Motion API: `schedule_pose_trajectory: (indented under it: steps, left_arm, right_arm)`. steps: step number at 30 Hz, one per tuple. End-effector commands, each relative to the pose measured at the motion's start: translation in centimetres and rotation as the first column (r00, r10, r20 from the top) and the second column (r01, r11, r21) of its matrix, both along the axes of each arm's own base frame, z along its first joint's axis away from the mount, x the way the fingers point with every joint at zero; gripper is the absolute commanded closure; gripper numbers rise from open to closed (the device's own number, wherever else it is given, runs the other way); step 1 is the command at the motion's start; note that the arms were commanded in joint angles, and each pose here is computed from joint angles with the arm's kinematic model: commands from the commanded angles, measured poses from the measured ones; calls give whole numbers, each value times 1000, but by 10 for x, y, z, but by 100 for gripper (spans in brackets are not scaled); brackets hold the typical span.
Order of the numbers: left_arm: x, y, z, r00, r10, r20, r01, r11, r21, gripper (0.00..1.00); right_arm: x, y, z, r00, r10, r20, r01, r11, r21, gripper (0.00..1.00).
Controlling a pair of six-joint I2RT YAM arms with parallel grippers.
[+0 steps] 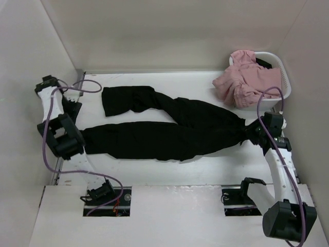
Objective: Fold and stack the trousers
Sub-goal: Flatten the trousers out
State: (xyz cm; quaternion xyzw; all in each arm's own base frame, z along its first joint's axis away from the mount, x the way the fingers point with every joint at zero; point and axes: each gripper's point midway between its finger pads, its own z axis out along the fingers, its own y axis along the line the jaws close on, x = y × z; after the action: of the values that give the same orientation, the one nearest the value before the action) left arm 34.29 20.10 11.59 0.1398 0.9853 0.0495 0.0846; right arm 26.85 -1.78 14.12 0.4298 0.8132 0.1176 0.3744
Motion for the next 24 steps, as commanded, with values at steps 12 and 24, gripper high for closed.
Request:
schedule_pose_trajectory:
  steps: [12, 24]
  left_arm:
    - [-44, -21, -50, 992, 130, 0, -130, 989, -66, 52]
    - [-92, -9, -71, 982, 158, -105, -163, 986, -43, 88]
  right_arm:
    - [-20, 2, -55, 987, -151, -57, 158, 977, 145, 8]
    - [-29, 4, -93, 972, -200, -123, 221, 956, 195, 0]
